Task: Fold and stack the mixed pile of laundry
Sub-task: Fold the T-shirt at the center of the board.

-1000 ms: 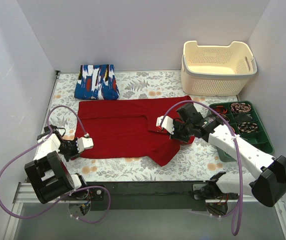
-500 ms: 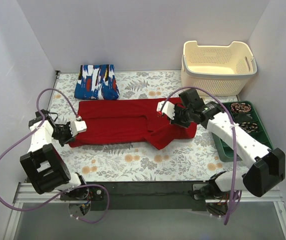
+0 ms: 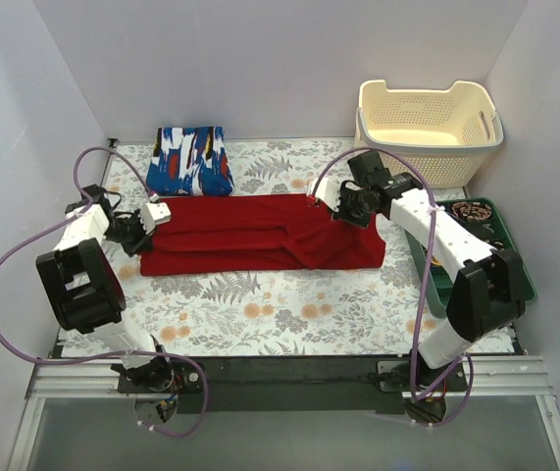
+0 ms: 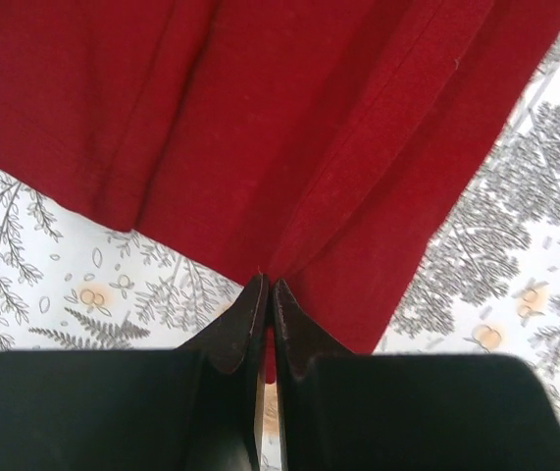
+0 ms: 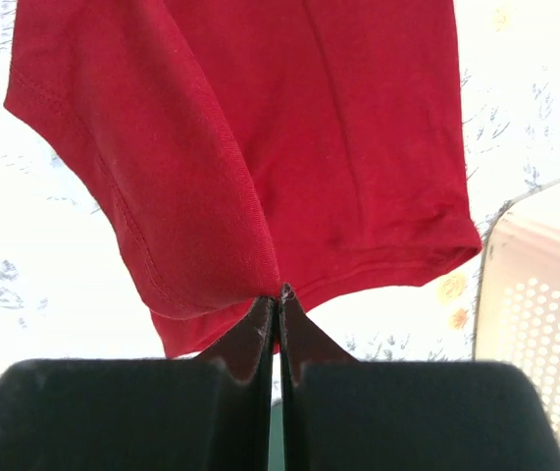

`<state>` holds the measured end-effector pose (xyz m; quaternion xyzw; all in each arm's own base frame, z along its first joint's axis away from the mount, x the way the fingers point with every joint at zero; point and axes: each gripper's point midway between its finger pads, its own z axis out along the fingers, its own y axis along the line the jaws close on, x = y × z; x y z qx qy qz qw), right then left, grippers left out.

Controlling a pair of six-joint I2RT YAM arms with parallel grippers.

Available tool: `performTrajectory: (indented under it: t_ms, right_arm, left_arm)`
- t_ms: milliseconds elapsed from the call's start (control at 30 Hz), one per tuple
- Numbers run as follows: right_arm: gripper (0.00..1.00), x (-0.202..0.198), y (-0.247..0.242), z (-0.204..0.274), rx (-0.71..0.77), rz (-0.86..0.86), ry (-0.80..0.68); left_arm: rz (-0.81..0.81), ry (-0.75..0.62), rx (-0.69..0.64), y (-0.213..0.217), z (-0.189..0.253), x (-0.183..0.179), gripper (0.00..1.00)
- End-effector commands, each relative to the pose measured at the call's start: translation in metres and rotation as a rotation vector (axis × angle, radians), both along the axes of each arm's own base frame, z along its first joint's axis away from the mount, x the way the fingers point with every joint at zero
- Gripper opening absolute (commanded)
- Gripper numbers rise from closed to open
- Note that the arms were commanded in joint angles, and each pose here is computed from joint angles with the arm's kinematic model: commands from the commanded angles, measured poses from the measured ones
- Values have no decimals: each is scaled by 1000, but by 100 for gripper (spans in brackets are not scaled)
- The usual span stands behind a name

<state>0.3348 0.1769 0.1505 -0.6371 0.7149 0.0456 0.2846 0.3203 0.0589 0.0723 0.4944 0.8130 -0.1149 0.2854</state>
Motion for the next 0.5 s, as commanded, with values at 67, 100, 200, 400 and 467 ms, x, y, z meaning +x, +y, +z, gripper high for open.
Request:
performTrajectory:
  t_ms: [67, 100, 200, 400, 467]
  right_arm:
    - [1, 32, 6, 9, 17, 28, -45]
    - [1, 35, 6, 6, 12, 28, -40]
    - [1, 39, 2, -1, 7, 17, -24]
    - [1, 44, -4, -10, 0, 1, -5]
    - [1, 47, -4, -11, 2, -1, -4]
  left_arm:
    - [26, -47, 10, 1, 4, 36, 0]
    - [22, -43, 11, -1, 3, 38, 0]
    - [15, -47, 22, -4, 1, 46, 0]
    - [11, -40, 35, -4, -6, 56, 0]
    - [13, -36, 43, -2, -9, 58, 0]
